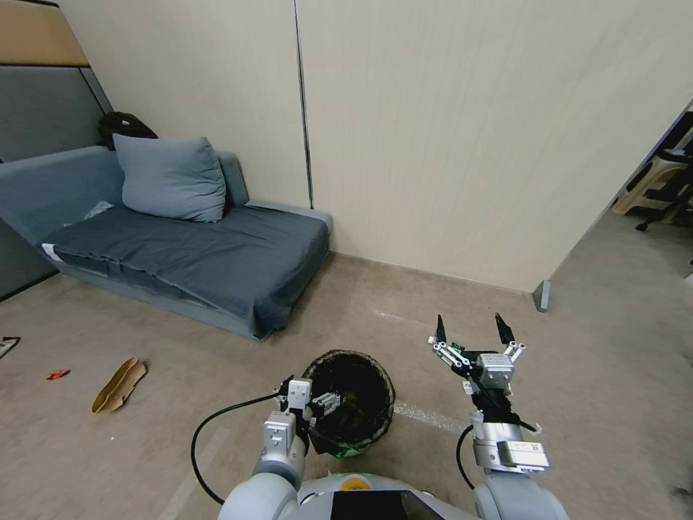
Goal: Pick up the trash bin, then pick up the garbage from the floor and place it into the trash bin.
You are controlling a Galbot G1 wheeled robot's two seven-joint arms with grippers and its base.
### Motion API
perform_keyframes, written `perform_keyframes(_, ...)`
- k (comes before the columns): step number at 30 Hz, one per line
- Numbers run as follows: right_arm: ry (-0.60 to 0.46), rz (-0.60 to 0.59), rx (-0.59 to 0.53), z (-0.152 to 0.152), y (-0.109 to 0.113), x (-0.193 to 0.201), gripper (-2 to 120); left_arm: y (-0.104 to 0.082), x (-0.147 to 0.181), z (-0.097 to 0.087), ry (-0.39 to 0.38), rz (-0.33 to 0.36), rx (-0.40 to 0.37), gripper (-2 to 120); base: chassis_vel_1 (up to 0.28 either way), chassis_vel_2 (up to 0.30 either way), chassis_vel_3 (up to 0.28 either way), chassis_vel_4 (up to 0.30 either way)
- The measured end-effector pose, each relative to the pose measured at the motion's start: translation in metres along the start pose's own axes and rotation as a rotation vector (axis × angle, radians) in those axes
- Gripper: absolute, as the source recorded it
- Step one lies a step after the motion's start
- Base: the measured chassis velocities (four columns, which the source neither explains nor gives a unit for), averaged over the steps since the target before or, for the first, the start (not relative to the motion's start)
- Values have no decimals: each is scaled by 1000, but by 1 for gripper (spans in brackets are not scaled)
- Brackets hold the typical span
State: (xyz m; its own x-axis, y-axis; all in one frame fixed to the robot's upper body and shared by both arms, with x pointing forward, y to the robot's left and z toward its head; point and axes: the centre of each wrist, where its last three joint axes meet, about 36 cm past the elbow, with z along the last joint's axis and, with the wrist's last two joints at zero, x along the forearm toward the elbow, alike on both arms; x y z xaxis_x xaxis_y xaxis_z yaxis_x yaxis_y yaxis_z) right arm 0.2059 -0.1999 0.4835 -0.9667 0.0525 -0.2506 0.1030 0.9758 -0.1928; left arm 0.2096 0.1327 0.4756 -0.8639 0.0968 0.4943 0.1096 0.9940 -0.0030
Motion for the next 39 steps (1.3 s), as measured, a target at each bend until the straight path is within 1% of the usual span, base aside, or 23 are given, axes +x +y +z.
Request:
perform_keyframes(9,0,0,0,0,0,0,100,4,-12,9,18,-24,-9,99,0,0,0,0)
perform_keyframes(20,0,0,0,0,0,0,100,9,-24,13,25,-39,-2,99,0,0,0,0)
perform_keyframes(31,0,0,0,0,0,0,100,12,-44,26,62,-44,3,98,0,0,0,0)
perform_keyframes(39,0,0,0,0,0,0,100,12,-61,40,103,-39,3,97,0,0,0,0)
